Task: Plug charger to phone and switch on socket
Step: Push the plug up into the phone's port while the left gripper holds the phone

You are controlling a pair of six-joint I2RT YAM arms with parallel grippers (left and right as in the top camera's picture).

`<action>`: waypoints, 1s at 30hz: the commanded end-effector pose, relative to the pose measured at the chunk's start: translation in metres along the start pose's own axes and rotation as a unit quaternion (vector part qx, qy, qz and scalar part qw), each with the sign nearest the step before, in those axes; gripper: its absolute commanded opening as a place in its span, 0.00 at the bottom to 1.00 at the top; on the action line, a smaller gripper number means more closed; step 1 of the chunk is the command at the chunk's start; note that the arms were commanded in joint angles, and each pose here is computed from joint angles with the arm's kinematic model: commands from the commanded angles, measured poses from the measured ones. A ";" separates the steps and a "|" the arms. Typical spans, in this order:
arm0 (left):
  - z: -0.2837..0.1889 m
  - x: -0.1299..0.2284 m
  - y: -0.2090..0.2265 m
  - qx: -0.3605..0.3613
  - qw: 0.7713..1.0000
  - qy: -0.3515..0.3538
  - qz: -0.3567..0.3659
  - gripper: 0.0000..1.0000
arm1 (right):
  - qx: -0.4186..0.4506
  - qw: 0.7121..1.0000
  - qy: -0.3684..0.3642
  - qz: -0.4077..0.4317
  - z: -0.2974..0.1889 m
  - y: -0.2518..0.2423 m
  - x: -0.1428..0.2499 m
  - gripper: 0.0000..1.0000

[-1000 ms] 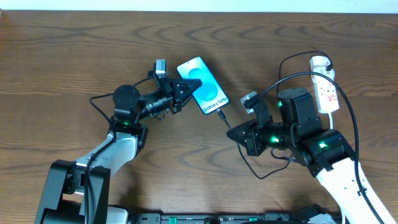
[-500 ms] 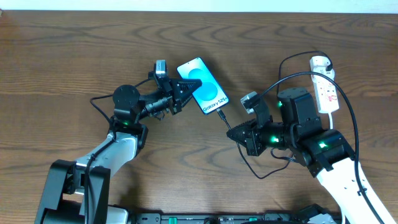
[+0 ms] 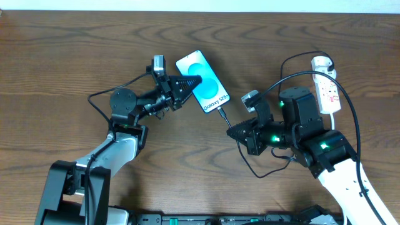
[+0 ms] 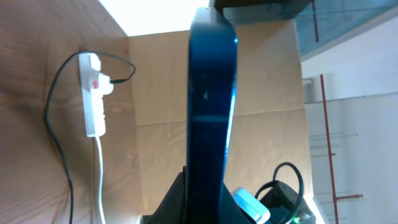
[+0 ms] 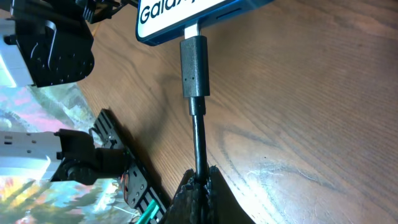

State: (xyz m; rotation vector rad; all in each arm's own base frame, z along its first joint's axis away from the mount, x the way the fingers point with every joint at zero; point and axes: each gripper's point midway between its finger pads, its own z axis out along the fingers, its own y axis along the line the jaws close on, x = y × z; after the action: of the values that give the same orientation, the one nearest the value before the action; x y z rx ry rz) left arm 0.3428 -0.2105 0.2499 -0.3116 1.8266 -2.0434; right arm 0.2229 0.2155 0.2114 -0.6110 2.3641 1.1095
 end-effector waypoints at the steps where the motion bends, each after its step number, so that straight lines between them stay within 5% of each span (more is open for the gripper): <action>1: 0.004 0.009 -0.016 0.016 0.999 0.033 0.034 0.07 | -0.002 1.000 -0.005 -0.004 0.001 0.002 -0.003 0.01; 30: 0.003 0.022 -0.014 0.015 0.996 0.068 0.064 0.07 | -0.007 0.998 -0.048 -0.036 0.009 -0.001 -0.031 0.01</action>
State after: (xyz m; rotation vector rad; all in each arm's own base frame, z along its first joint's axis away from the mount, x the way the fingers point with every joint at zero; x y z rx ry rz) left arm 0.3343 -0.2134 0.2501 -0.1981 1.8419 -2.0309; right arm 0.2428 0.2244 0.2262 -0.6343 2.2353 1.1051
